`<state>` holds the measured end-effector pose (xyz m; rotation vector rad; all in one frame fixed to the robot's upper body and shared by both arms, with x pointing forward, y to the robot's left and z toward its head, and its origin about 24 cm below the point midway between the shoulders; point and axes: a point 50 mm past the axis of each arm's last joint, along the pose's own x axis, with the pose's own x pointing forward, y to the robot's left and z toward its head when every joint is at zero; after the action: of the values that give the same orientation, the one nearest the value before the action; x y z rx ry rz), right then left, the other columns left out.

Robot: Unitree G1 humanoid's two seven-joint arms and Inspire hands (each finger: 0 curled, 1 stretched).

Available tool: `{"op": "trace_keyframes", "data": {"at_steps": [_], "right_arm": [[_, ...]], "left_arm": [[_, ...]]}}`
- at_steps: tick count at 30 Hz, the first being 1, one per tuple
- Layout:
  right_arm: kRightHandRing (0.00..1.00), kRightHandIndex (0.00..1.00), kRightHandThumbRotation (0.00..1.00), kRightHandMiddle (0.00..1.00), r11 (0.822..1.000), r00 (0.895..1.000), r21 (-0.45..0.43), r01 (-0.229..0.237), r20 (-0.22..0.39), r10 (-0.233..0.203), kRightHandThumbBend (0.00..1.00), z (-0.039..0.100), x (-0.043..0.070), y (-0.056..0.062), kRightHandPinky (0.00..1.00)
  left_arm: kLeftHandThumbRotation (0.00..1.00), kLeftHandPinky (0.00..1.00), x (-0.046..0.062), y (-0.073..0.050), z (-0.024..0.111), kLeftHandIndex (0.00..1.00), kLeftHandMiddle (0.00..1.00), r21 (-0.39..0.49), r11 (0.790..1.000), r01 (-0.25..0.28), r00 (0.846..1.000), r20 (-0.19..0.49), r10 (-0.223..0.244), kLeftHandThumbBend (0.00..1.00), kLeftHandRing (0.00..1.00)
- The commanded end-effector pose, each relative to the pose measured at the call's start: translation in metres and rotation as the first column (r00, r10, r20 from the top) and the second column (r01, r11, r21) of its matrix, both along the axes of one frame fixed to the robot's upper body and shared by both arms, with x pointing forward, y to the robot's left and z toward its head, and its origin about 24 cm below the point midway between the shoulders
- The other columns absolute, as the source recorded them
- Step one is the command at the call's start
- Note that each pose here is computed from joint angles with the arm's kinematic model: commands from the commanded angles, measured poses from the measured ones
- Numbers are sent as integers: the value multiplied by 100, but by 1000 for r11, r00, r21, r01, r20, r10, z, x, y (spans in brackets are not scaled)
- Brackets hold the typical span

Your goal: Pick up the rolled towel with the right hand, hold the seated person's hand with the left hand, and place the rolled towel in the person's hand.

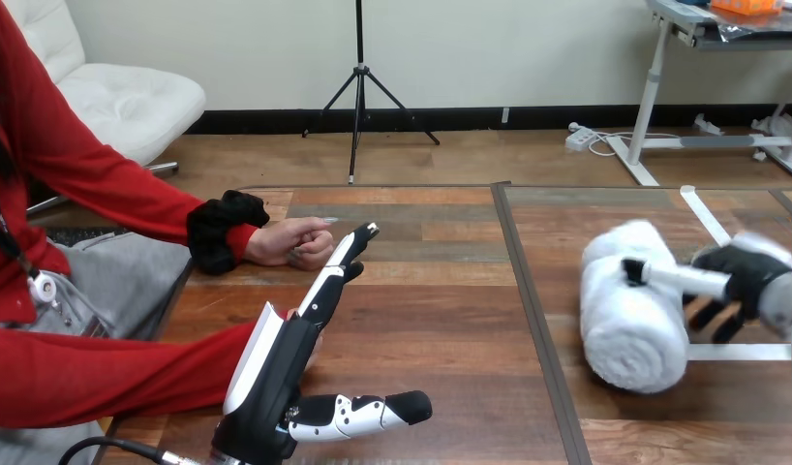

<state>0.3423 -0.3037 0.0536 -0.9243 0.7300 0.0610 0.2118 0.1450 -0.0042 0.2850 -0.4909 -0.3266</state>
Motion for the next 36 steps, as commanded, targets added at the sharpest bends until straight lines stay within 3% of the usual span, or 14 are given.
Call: {"op": "trace_keyframes", "data": {"at_steps": [1,4,7,11,20,25,31,36], "right_arm": [[70,72,87,89,996,997,-84,-33,62,38,97,44,35,22,43],[66,81,91,89,995,999,-99,-28,25,31,99,41,35,24,38],[59,88,95,85,987,998,-150,-59,-30,55,99,38,35,27,34],[53,94,98,80,973,986,-186,-137,-123,116,100,35,36,32,31],[47,99,100,75,962,964,-202,-185,-227,137,100,30,34,38,26],[53,99,100,76,950,954,-227,-212,-260,151,100,26,33,39,27],[65,97,100,83,922,938,-286,-261,-303,171,100,22,32,40,29],[79,96,100,90,920,935,-278,-275,-301,188,100,16,30,42,34]], "left_arm": [[53,91,13,-6,14,96,97,-22,999,24,997,76,-22,100,97],[53,91,13,-6,15,96,97,-20,1000,24,997,78,-22,100,96],[53,91,13,-7,14,96,97,-19,999,25,997,77,-24,100,96],[53,91,13,-8,14,96,97,-20,999,31,997,78,-29,100,96],[52,91,11,-10,14,95,97,-35,999,39,996,81,-36,100,96],[52,91,10,-10,14,95,97,-37,998,41,996,81,-38,100,96],[52,91,8,-8,14,95,96,-33,999,32,996,84,-30,100,96],[52,92,6,-7,13,95,96,-40,999,22,996,85,-19,100,96]]}}
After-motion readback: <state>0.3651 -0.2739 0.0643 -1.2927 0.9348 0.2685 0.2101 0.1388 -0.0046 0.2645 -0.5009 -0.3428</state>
